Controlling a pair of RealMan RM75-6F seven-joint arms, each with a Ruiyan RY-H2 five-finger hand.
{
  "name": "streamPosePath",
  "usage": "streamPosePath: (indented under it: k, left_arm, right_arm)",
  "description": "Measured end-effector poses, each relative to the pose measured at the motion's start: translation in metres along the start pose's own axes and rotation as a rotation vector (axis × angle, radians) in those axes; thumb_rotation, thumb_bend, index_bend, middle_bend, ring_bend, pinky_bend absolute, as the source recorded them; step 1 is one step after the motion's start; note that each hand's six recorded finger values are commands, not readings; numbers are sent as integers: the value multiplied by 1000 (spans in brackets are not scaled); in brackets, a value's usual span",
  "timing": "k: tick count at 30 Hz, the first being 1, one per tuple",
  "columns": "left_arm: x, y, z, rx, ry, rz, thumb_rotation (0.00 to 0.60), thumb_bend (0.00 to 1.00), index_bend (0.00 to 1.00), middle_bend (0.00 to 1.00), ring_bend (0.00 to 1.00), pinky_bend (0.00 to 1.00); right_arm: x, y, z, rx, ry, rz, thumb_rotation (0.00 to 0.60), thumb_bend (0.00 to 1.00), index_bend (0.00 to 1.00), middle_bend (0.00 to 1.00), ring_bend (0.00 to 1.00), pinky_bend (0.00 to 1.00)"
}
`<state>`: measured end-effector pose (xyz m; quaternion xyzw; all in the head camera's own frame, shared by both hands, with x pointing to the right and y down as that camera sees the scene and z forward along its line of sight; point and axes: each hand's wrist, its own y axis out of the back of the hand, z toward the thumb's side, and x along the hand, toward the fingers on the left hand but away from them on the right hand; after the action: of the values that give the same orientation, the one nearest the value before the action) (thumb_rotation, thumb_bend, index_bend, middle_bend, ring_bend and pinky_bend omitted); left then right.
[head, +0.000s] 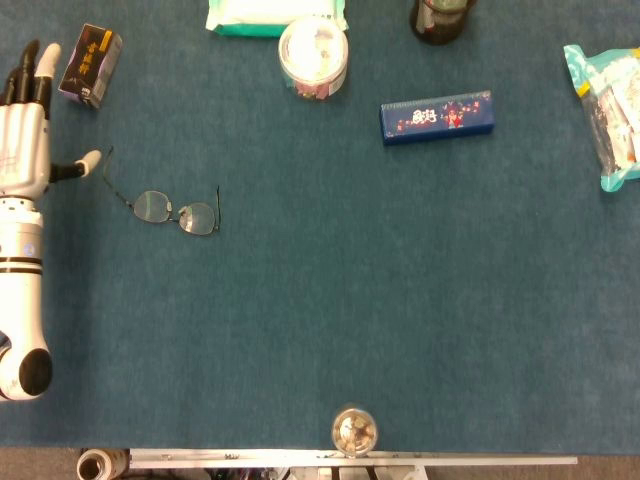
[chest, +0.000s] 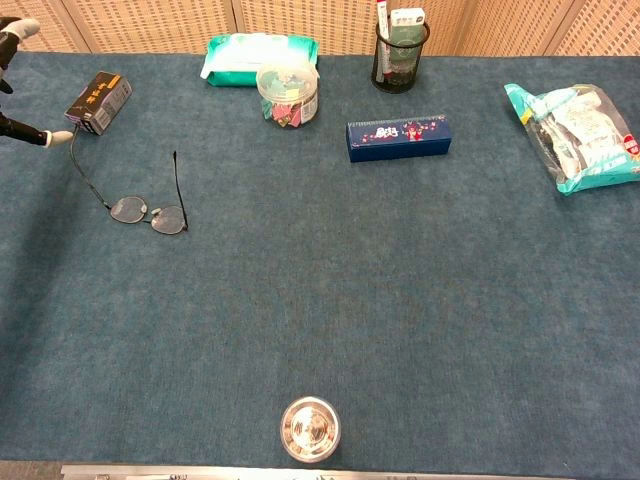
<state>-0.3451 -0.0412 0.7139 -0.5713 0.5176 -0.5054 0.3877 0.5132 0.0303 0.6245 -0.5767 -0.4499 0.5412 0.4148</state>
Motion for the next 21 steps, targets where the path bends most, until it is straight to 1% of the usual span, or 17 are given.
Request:
streamPosePath:
  k: [11, 14, 21]
  left_arm:
    - [-11, 6, 40, -50, -85, 0, 600, 36, 0, 0, 131, 324]
    - [-10, 5, 48, -50, -101, -1, 600, 36, 0, 0, 131, 324]
    - [-6, -2, 52, -50, -101, -17, 600, 36, 0, 0, 131, 324]
  right_arm:
    - [2, 1, 0, -7, 3, -4, 600, 221, 435, 390, 342, 579]
    - [3, 2, -2, -9, -1, -6, 600, 221, 435, 390, 342, 579]
    - [6, 3, -7, -10, -13, -9, 600, 221, 435, 390, 342, 579]
